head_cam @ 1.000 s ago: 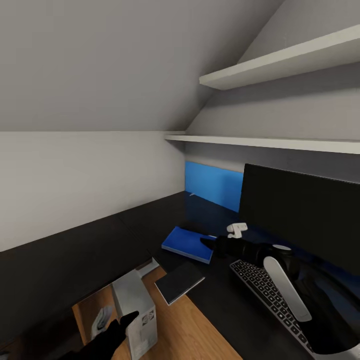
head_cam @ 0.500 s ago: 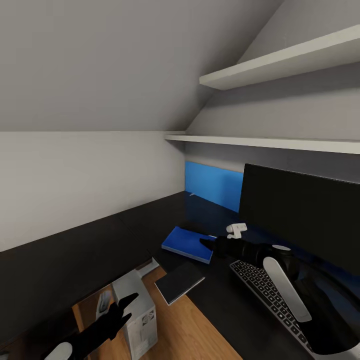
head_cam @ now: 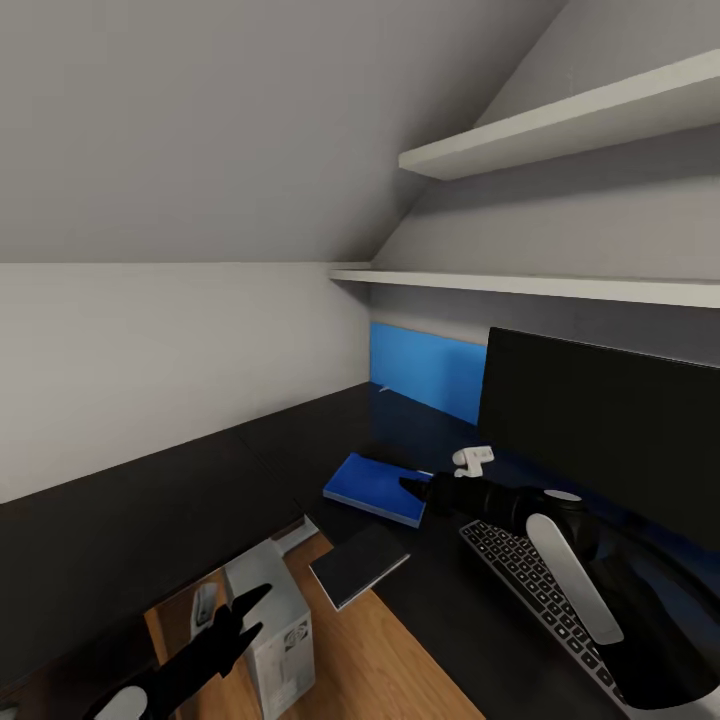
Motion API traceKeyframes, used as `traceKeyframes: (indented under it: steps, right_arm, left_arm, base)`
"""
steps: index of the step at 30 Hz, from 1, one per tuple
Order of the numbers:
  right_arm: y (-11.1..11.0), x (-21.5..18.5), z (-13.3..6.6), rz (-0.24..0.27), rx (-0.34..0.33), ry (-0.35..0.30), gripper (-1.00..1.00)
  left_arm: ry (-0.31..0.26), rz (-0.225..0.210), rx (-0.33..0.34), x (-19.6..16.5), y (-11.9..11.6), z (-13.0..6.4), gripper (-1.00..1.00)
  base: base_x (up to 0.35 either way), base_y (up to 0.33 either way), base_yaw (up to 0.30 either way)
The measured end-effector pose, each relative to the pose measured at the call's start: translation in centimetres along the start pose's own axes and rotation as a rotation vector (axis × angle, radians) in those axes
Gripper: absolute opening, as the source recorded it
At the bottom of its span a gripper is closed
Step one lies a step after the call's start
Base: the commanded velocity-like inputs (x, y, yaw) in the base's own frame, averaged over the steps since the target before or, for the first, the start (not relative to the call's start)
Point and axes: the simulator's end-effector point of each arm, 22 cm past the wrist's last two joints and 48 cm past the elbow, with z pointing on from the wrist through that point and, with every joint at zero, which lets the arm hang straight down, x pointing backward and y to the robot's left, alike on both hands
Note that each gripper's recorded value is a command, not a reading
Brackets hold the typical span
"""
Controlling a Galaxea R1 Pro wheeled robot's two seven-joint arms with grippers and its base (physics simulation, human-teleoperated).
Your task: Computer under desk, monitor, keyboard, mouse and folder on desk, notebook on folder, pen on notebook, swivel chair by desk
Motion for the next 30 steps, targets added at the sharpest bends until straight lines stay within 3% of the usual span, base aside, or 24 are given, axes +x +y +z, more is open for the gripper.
traceKeyframes:
  steps: [4,9,14,22,30]
  right_arm:
    - [0.0,0.0,0.0,0.0,-0.001,0.001,1.0]
    - [0.0,0.0,0.0,0.0,0.0,0.001,1.0]
    - [0.0,0.0,0.0,0.0,0.0,0.002,1.0]
    - [0.1,0.1,0.0,0.0,-0.001,0.003,1.0]
    - [0.1,0.1,0.0,-0.001,0.0,0.003,1.0]
  left_arm:
    - [-0.022,-0.018,-0.022,-1.2,1.3,0.4,1.0]
    - [-0.047,-0.072,-0.05,-2.2,3.6,1.0,1.0]
    - [-0.056,-0.103,-0.06,-2.2,4.5,1.4,1.0]
    - [-0.057,-0.121,-0.06,-1.9,4.8,1.9,1.0]
    - [-0.057,-0.123,-0.056,-1.9,4.7,1.9,1.0]
  base:
    - [0.0,0.0,0.0]
    - [0.0,0.0,-0.017]
    - [0.0,0.0,-0.166]
    - [0.0,0.0,-0.238]
    - [0.0,0.0,-0.063]
